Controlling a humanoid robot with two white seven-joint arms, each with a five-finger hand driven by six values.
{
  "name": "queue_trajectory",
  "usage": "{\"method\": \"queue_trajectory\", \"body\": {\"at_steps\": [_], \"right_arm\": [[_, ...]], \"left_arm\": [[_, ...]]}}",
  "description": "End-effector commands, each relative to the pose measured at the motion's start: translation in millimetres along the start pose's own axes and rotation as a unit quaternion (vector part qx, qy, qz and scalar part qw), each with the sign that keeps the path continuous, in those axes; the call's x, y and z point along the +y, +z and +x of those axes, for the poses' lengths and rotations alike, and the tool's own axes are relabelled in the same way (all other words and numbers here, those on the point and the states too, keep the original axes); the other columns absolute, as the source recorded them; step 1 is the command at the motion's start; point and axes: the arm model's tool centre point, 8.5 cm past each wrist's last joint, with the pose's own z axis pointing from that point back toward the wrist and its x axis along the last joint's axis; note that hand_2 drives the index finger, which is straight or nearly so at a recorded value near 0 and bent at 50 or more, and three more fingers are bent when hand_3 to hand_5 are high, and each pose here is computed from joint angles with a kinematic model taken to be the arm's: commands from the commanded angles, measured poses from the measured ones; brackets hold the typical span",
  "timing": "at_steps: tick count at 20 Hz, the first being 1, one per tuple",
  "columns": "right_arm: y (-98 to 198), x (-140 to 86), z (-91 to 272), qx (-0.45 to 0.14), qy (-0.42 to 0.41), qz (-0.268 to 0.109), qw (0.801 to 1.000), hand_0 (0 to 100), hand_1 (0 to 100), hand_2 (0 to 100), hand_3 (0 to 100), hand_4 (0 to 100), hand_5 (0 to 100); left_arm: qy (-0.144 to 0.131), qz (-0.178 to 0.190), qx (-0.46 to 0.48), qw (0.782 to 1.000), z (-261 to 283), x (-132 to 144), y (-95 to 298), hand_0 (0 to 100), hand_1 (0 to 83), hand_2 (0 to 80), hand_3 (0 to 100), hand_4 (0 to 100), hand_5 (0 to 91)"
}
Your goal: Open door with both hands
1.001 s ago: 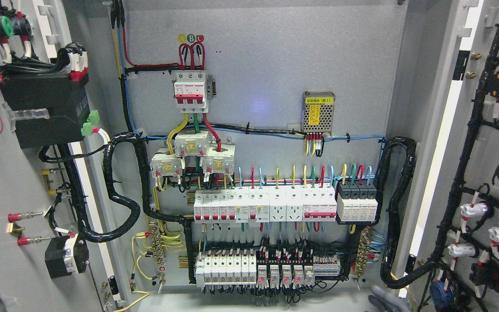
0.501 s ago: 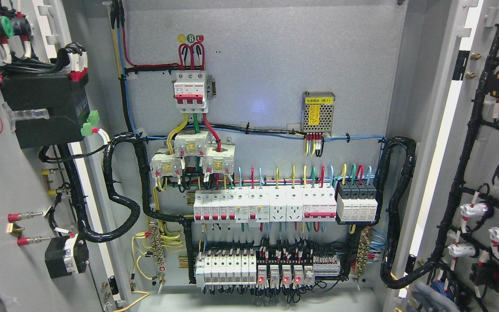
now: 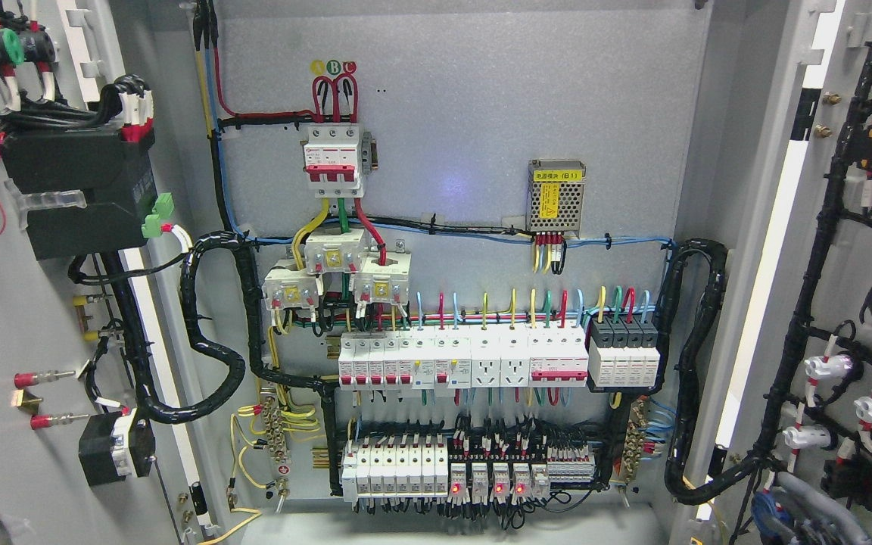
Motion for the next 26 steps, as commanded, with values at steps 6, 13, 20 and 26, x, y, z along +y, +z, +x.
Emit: {"method": "queue_trajectory", "body": {"at_steps": [6, 13, 20, 26], "right_arm": [[7.8, -31.0, 4.5, 0.008, 0.014, -0.032, 0.999, 19, 0, 0, 0, 0, 0], [16.7, -33.7, 1.4, 0.021, 0.003, -0.045, 0.999, 19, 0, 0, 0, 0, 0], [22.6, -36.2, 3.8, 0.026, 0.008, -0.050, 0.998, 19, 0, 0, 0, 0, 0], [29.6, -41.4, 7.6, 0.032, 0.014, -0.062, 0.997, 19, 0, 0, 0, 0, 0]], "left_arm": [[-0.029, 0.031, -0.018, 0.999, 7.9, 23.0, -5.3, 0, 0.0, 0.0, 0, 0, 0.0], [-0.030, 0.039, -0.025, 0.998, 9.2, 25.2, -8.7, 0, 0.0, 0.0, 0, 0, 0.0], [-0.036, 0.044, -0.042, 0.997, 14.2, 35.3, -19.7, 0, 0.0, 0.0, 0, 0, 0.0], [-0.037, 0.055, -0.045, 0.997, 17.9, 48.9, -19.2, 0, 0.0, 0.0, 0, 0, 0.0]]}}
